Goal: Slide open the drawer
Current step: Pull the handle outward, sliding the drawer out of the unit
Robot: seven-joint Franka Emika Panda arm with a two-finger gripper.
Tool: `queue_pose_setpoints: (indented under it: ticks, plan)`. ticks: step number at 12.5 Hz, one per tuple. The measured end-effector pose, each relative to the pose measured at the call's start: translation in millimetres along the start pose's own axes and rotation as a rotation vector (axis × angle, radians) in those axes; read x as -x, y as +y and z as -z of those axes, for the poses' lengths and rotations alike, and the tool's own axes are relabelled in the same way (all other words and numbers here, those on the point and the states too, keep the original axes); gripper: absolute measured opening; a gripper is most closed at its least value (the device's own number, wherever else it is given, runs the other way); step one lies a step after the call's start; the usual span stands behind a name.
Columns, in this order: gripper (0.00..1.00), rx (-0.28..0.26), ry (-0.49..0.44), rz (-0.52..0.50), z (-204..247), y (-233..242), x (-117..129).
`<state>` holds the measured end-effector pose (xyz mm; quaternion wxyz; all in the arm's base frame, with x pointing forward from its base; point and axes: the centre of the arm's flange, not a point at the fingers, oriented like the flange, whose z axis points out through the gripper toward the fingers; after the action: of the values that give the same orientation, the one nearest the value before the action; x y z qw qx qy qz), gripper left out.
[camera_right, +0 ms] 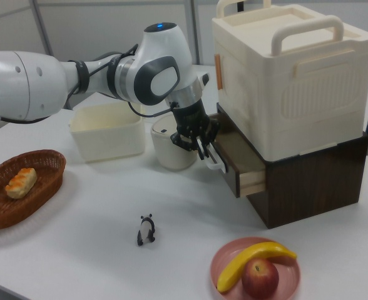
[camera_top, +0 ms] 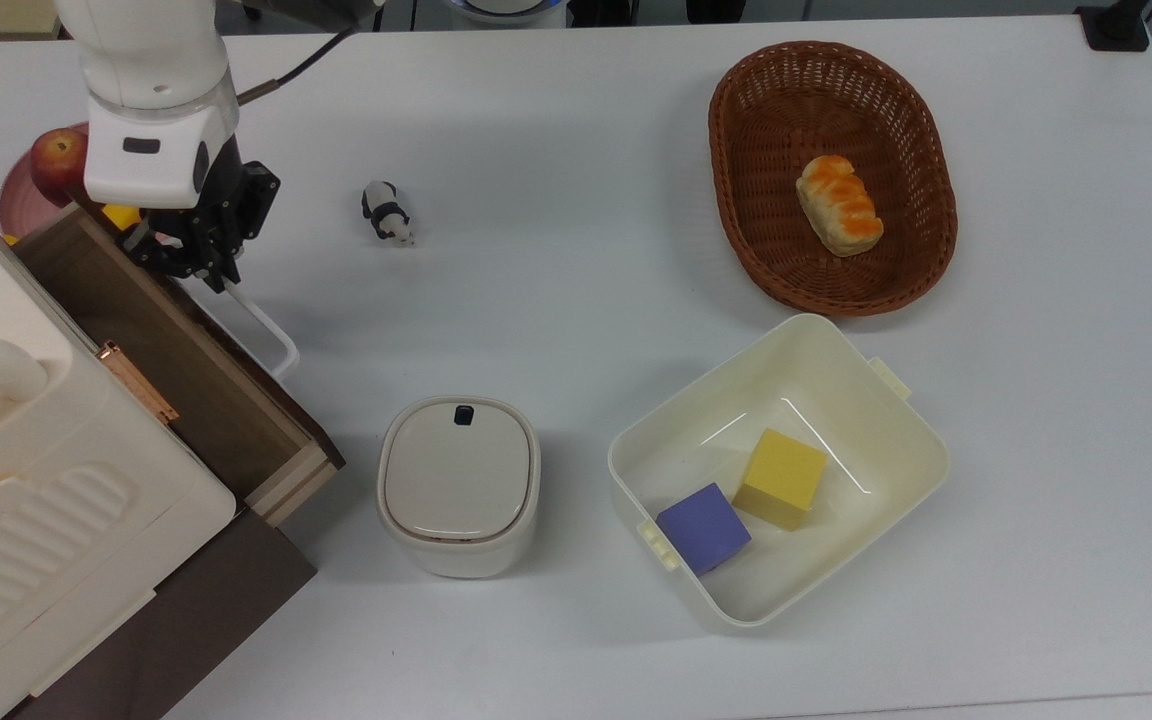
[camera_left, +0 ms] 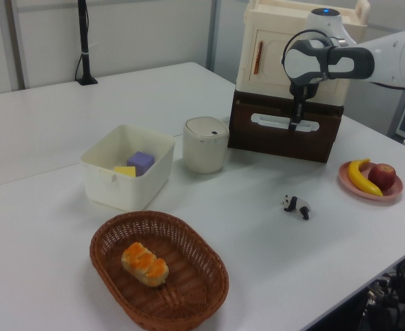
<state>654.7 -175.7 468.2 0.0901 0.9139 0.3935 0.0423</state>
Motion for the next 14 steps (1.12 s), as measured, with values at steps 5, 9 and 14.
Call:
queue_pose_setpoints:
  ticks: [5, 9, 14]
  plan:
    - [0.1, -0.02, -0.012, 0.014, -0.8, -9.8, -5.0]
    - [0.1, -0.026, -0.017, 0.018, -4.1, -12.2, -6.0]
    - [0.1, -0.027, -0.03, 0.032, -7.5, -16.0, -8.5]
